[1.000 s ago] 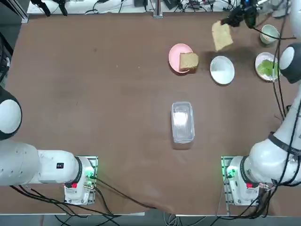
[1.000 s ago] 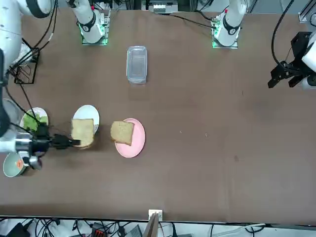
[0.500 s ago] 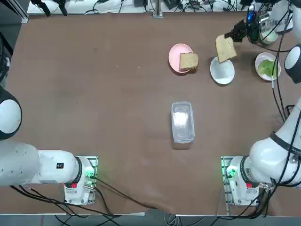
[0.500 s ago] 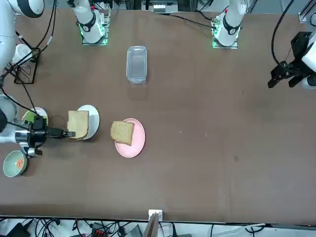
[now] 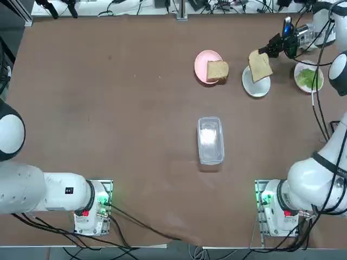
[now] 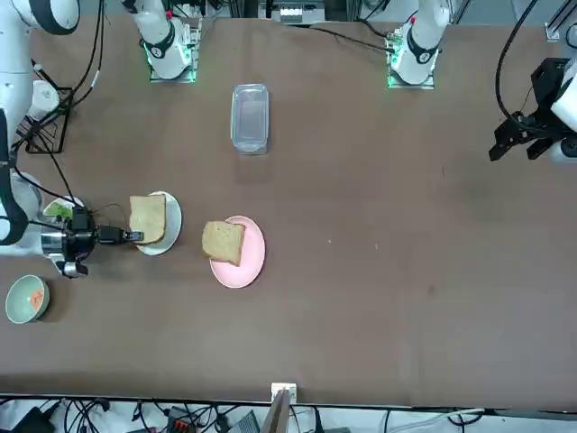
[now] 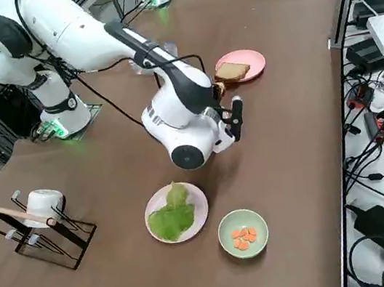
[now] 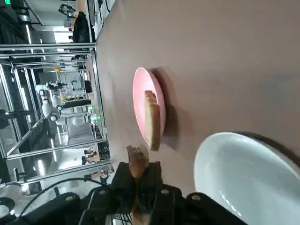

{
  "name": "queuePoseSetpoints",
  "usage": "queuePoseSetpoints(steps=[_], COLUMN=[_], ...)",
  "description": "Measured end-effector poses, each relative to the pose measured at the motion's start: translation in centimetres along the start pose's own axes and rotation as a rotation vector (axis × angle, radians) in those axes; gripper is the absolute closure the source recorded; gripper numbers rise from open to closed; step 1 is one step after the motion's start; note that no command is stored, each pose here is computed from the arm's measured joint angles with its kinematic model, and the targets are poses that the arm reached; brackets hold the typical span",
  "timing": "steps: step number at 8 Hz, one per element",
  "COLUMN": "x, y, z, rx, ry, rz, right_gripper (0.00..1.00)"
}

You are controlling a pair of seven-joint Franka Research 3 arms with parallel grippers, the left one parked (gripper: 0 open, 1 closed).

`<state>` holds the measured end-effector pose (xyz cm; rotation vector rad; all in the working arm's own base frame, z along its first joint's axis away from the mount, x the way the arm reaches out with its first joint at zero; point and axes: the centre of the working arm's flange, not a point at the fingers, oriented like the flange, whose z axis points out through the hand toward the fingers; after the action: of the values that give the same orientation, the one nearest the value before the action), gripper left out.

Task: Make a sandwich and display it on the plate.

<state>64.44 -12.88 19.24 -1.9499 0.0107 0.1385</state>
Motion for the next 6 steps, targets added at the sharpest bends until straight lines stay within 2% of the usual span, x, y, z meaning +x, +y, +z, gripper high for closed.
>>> queuePoseSetpoints(steps=[6], x=[-0.2], y=[3.2], z=[1.1], rx=[0.002], ry=[0.005], rz=[0.029], right_gripper=[0.92])
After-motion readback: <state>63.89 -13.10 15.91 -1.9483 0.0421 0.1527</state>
